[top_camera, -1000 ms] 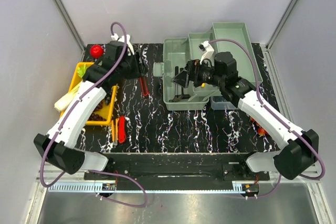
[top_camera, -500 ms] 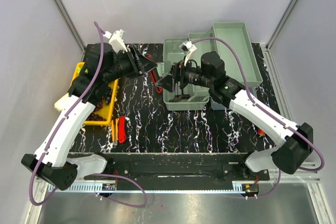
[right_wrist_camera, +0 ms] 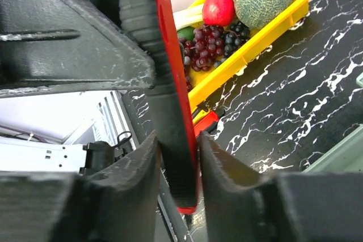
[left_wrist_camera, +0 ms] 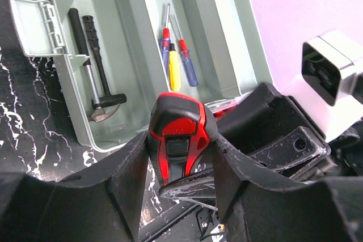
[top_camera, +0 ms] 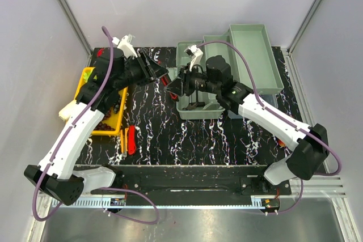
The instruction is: Pack the tool kit
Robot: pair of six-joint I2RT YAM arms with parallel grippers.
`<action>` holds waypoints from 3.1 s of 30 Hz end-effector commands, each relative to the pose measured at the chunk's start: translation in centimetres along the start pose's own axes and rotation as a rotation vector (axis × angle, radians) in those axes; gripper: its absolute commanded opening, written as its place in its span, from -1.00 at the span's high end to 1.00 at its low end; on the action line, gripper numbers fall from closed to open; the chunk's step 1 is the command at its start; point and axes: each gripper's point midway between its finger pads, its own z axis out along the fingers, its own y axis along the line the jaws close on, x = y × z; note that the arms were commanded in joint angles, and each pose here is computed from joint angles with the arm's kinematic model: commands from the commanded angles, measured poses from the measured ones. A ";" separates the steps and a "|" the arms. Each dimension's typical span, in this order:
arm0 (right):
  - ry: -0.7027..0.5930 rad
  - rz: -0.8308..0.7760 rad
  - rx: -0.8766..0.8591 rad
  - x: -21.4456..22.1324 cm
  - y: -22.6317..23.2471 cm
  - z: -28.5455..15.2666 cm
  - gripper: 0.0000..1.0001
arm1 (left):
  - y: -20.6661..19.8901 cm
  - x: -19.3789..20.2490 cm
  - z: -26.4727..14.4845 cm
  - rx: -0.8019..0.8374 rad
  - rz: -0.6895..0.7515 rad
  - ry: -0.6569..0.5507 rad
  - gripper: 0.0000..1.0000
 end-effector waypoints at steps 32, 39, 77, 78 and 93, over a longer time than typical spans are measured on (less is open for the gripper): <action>-0.067 -0.123 1.223 -6.4 -22.5 -21.8 0.98 | 8.4 -0.2 -1.6 -0.369 0.165 -0.033 -0.86; -0.049 -0.138 1.297 -5.9 -23.8 -24.1 0.98 | 9.3 0.3 -1.6 -0.390 0.161 -0.016 -0.86; -0.143 -0.111 1.111 -8.9 -18.9 -23.6 -0.31 | 17.0 3.5 -3.5 -0.695 0.124 0.067 -0.86; -0.151 -0.110 1.079 -9.1 -18.3 -23.4 -0.32 | 18.4 4.6 -3.7 -0.745 0.125 0.106 -0.86; -0.183 -0.036 0.899 -8.5 -16.2 -20.9 -0.37 | 27.6 17.7 -4.9 -0.967 -0.017 0.449 -0.79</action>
